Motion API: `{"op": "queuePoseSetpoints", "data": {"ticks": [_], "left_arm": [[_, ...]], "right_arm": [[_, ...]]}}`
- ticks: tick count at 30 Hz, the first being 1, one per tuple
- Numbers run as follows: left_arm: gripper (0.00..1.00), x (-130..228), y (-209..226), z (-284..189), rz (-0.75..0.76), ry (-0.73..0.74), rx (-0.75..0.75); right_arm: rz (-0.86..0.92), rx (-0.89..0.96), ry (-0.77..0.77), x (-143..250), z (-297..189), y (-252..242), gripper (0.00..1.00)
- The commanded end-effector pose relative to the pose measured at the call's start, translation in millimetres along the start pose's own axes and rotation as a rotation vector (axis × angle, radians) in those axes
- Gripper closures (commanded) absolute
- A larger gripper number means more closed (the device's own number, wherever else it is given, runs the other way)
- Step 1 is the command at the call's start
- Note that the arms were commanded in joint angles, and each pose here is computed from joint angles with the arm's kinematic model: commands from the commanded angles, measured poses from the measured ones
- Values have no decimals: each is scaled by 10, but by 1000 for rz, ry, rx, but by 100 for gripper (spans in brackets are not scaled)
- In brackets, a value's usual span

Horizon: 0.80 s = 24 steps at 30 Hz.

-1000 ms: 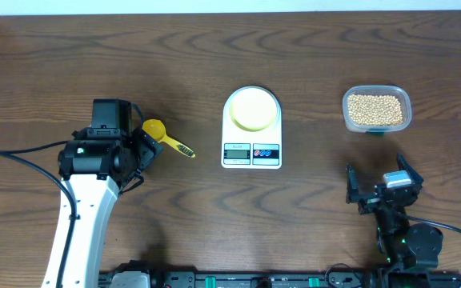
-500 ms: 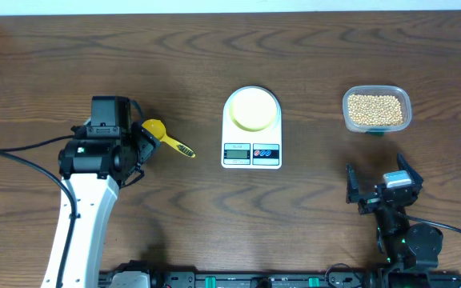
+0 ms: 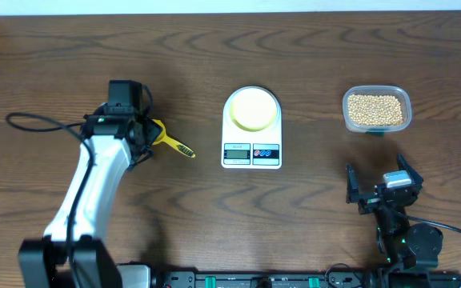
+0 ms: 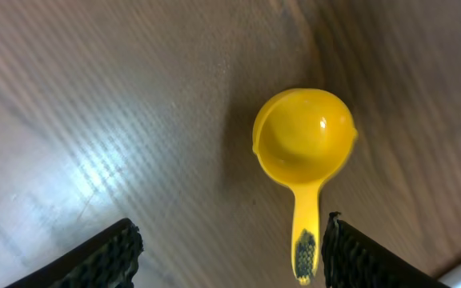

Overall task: Scoop item into bowl and weigh 50g on scale
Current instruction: 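Lower the left gripper over the scoop cup rim, then close the left gripper on the scoop cup rim and lift it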

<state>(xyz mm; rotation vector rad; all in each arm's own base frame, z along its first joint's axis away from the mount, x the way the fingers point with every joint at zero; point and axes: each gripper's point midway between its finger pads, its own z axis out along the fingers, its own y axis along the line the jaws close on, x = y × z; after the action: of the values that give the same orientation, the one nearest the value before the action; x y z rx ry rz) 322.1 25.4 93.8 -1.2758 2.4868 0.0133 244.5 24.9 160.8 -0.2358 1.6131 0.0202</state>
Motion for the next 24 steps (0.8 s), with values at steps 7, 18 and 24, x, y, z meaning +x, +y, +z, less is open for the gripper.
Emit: {"op": "queuePoseSetpoints", "data": {"ticks": [7,18,24], "left_arm": [[31,114,30,589,13,52,-102],[37,105,-90,971,11,43,-91],[55,76,-145,1031,7,29,-73]], "right_arm": [[-11,-10,2,7,-1,20,1],[-11,-10,2,7,-1,20,1],[-11,-10,2,7,-1,20,1]]}}
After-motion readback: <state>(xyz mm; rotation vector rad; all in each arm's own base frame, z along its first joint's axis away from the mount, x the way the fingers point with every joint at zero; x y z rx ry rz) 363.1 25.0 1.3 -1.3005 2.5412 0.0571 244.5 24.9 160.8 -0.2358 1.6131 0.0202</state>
